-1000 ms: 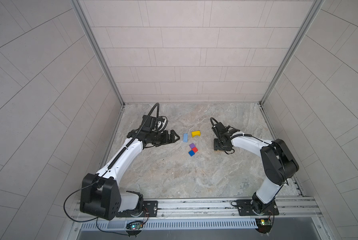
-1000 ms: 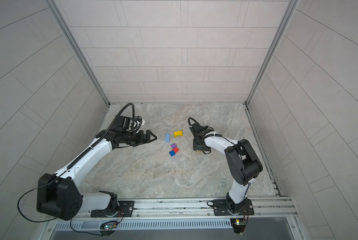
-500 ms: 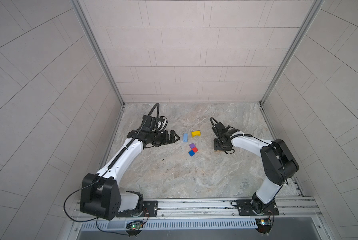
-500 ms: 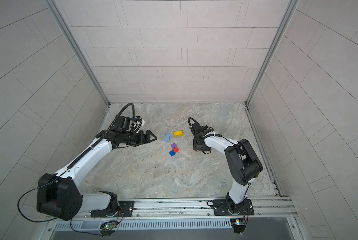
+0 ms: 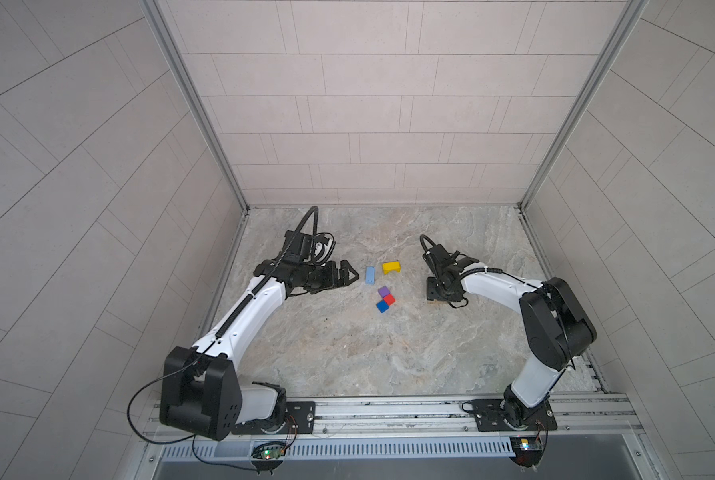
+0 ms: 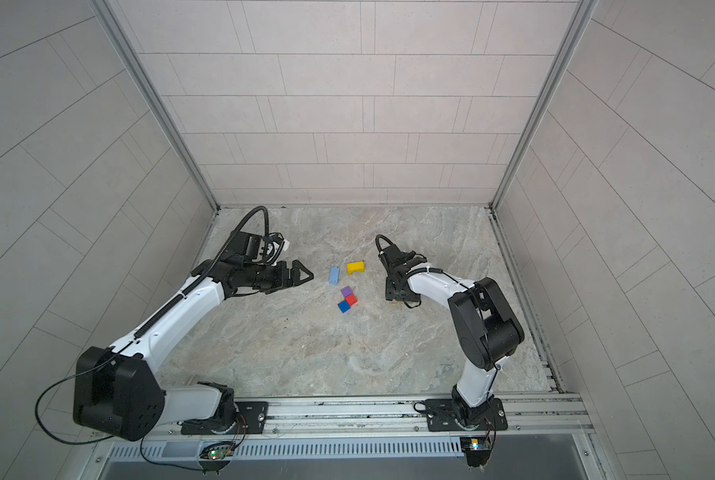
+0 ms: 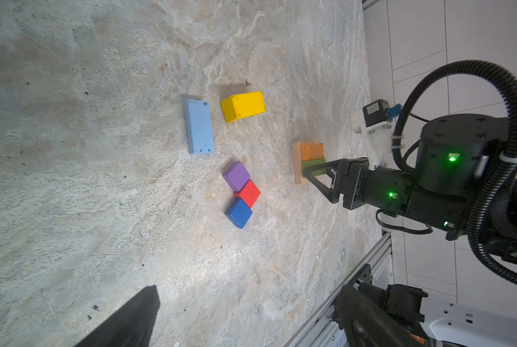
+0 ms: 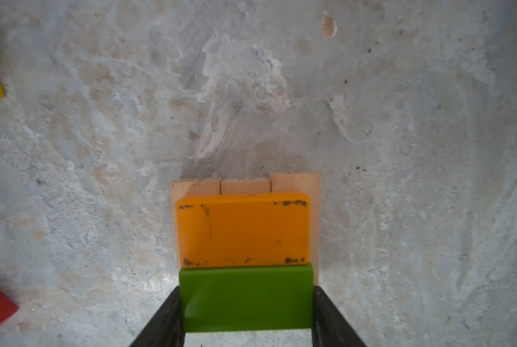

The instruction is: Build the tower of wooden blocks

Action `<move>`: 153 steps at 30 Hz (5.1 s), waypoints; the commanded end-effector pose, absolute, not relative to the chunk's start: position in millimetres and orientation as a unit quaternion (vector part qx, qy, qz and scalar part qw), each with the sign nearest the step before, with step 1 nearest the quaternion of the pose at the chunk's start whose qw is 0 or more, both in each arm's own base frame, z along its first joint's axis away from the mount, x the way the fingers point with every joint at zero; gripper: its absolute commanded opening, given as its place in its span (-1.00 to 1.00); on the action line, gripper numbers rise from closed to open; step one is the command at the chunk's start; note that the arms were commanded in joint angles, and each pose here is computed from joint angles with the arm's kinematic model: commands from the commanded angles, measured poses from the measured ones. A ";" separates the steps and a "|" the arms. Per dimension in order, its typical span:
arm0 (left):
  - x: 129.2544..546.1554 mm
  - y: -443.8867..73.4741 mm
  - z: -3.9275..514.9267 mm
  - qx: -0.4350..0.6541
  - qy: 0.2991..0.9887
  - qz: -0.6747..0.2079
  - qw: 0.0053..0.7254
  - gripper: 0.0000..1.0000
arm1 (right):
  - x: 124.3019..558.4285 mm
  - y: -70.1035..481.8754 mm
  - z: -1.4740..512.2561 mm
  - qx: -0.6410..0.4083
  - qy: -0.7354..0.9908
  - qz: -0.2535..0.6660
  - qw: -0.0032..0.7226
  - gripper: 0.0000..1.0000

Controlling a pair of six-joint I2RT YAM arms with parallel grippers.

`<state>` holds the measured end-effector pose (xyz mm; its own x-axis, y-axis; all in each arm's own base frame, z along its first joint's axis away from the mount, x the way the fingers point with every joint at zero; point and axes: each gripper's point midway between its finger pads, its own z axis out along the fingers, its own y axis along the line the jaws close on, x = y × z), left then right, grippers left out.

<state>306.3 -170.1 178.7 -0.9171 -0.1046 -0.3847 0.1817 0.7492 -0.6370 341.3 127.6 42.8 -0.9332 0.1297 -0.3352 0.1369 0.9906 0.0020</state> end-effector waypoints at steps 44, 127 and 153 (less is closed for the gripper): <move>304.9 -167.0 183.3 0.023 0.910 -0.355 0.213 1.00 | 343.1 122.2 42.5 0.075 0.982 -0.023 0.169 0.29; 316.1 -144.1 190.0 -0.014 0.902 -0.359 0.239 1.00 | 461.5 264.4 42.9 -0.091 0.978 -0.006 0.187 0.51; 314.3 -146.5 192.2 -0.015 0.899 -0.368 0.238 1.00 | 401.5 238.5 68.4 -0.301 0.942 -0.011 0.148 0.06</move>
